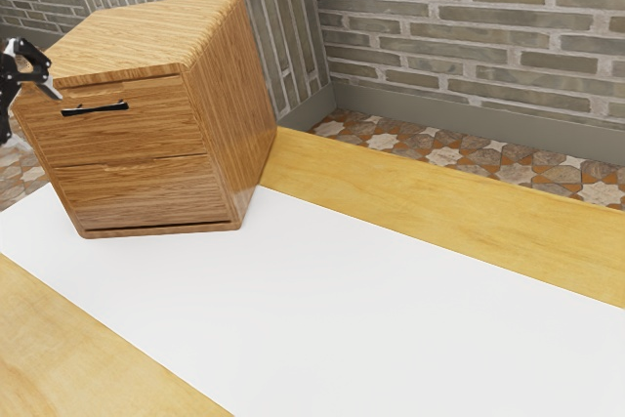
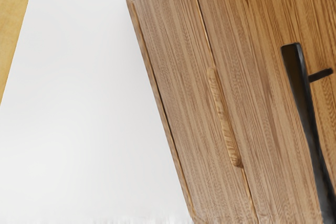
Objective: Pull the drawer handle with one arm to open the drawer
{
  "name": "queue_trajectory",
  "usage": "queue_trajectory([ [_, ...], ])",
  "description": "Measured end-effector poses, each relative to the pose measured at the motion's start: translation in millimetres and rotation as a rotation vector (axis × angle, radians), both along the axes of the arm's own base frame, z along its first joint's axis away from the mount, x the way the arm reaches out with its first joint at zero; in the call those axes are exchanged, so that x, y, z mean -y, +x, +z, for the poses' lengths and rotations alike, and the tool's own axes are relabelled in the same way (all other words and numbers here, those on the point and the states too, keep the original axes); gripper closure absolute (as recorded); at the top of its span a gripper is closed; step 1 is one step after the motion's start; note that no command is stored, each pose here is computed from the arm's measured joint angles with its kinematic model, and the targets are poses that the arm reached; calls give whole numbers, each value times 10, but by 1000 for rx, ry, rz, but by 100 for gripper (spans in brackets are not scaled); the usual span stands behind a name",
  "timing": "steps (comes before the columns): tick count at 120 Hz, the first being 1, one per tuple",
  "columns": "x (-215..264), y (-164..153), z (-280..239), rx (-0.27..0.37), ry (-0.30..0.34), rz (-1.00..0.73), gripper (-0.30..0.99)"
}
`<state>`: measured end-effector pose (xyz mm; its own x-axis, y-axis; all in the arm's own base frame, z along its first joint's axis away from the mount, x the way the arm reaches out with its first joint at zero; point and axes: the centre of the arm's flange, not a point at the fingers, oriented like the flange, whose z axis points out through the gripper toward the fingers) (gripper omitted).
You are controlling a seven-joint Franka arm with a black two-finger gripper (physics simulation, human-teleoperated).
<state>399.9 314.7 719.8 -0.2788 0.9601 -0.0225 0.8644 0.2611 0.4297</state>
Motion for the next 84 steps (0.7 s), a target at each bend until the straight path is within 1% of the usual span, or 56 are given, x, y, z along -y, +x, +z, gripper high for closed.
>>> queue_trajectory([
  [4, -139, -232, -41, 4, -16, 64, 3],
  [8, -274, -597, -74, 8, -28, 147, 3],
  [11, -303, -854, -42, 15, -22, 206, 3],
  [14, -255, -966, 7, 18, -8, 240, 3],
  [18, -138, -867, 18, 10, 7, 250, 3],
  [26, 135, -579, 4, 2, 15, 241, 3],
  [32, 253, -446, -16, 5, 16, 251, 3],
  [39, 270, -335, -72, 4, 10, 267, 3],
  [55, 36, -69, -248, -14, 5, 311, 3],
  [68, 212, 258, -232, 4, 28, 278, 3],
  [84, 191, 339, -259, 20, 31, 301, 3],
])
